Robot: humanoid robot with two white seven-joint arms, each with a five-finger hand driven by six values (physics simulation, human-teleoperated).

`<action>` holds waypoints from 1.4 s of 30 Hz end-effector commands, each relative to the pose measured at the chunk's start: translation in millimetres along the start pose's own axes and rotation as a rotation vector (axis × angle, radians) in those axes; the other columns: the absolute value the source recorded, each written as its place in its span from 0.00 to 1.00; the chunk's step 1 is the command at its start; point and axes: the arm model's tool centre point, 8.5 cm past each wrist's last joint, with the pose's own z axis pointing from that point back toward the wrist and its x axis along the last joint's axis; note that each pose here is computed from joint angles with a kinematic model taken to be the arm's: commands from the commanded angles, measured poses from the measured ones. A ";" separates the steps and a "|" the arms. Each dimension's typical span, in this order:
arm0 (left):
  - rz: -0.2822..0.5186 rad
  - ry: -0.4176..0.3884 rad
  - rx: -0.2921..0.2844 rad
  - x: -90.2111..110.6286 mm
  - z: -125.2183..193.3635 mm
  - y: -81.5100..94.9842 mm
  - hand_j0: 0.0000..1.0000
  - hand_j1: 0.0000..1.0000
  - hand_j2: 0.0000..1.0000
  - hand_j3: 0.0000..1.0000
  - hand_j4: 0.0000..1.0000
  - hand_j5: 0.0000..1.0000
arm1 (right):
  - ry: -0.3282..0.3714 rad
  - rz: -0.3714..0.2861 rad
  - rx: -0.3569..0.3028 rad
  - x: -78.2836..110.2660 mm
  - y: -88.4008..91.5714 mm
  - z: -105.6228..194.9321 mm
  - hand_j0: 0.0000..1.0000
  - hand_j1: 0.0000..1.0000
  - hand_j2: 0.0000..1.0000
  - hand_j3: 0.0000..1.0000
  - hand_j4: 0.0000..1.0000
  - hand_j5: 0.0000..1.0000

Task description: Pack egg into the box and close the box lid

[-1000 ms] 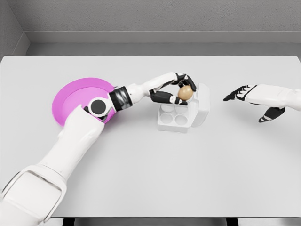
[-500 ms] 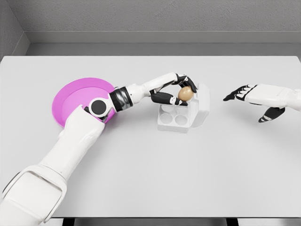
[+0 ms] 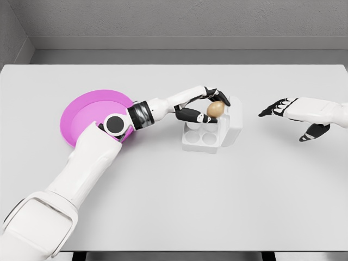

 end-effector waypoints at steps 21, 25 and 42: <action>-0.019 -0.039 0.048 11.9 15.9 23.2 0.65 0.65 0.65 0.65 0.65 0.65 | 0.004 -0.006 -0.006 -1.5 -1.5 1.1 1.00 1.00 1.00 1.00 1.00 1.00; -0.062 -0.096 0.102 34.3 52.0 60.1 0.64 0.64 0.64 0.64 0.64 0.64 | 0.005 -0.002 -0.013 -1.4 -4.3 2.1 1.00 1.00 1.00 1.00 1.00 1.00; -0.431 0.192 -0.044 85.2 240.4 111.4 1.00 1.00 1.00 1.00 1.00 1.00 | -0.084 -0.007 -0.005 23.4 5.2 -28.4 1.00 1.00 1.00 1.00 1.00 1.00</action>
